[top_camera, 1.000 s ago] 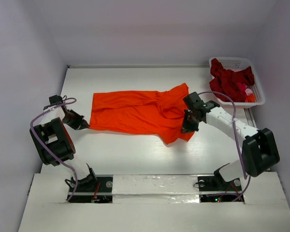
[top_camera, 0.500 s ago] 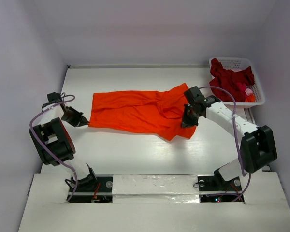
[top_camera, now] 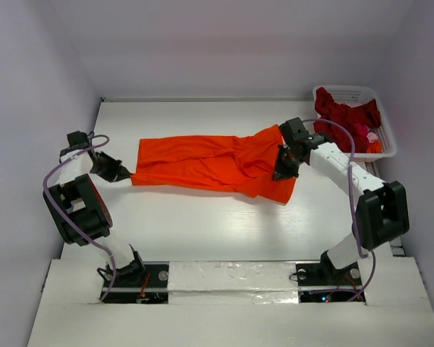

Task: Fold and stack the t-shirts
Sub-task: Fold the tshirt

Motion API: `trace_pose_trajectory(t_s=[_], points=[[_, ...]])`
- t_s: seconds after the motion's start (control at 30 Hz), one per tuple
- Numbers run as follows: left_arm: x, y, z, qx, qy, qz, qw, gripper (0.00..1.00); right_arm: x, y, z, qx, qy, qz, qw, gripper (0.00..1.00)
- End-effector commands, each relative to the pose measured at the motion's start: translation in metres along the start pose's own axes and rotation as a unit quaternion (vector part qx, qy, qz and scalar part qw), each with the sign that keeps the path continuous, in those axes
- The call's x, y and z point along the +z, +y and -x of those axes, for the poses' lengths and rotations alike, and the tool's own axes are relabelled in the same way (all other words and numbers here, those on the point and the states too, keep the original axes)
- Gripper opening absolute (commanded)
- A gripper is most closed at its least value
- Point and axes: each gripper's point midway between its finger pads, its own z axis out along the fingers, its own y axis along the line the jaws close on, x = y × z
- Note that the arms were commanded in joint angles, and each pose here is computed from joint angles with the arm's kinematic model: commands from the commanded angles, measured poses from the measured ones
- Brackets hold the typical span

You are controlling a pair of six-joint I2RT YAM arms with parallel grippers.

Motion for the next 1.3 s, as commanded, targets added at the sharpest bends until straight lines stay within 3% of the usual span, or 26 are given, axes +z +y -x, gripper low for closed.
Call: trace_pose_trajectory(t_s=[0.0,1.27], points=[[-0.010,-0.017,0.012,0.002,-0.010,-0.021,1.000,0.00,-0.006,0.007,0.013,-0.011,-0.008,0.010,1.000,0.00],[0.000,-0.043,0.037,0.004,-0.004,-0.032,0.999,0.00,-0.003,-0.005,0.088,0.007,-0.038,-0.014,0.999,0.00]])
